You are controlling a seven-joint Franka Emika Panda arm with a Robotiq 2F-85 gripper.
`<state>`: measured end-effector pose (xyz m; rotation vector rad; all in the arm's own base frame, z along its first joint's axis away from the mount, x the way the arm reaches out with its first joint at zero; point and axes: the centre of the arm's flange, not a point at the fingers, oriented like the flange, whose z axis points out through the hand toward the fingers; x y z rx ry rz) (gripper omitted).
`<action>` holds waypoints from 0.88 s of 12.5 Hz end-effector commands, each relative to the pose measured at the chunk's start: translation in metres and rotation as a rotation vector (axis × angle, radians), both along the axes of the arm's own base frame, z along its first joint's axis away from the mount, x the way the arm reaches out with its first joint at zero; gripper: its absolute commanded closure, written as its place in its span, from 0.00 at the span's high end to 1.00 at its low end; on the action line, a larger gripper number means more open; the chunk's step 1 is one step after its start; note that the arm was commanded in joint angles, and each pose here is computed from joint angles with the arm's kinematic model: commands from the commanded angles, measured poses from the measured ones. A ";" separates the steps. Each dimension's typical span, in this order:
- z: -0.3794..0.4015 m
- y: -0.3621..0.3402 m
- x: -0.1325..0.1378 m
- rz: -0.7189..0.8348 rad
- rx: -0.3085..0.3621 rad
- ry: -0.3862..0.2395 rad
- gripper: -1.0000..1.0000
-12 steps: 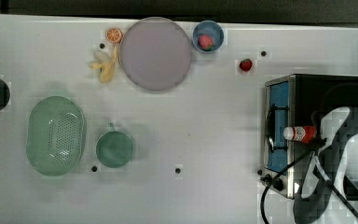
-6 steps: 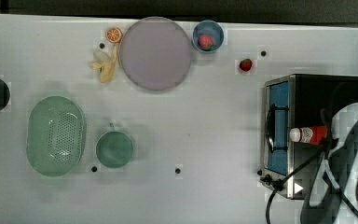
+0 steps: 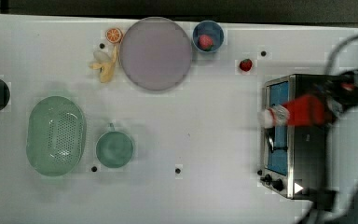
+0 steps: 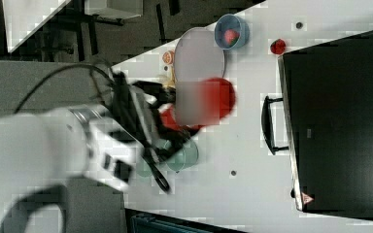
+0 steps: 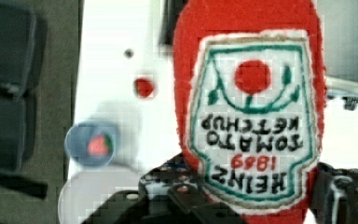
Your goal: Pick Ketchup from oven and place it on table.
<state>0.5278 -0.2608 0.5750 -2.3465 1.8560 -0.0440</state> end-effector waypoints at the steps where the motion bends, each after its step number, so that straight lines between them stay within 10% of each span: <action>1: -0.068 0.149 0.058 0.291 0.005 0.128 0.63; 5: -0.135 0.202 0.064 0.441 -0.140 0.183 0.63; 11: -0.306 0.218 0.017 0.472 -0.158 0.161 0.63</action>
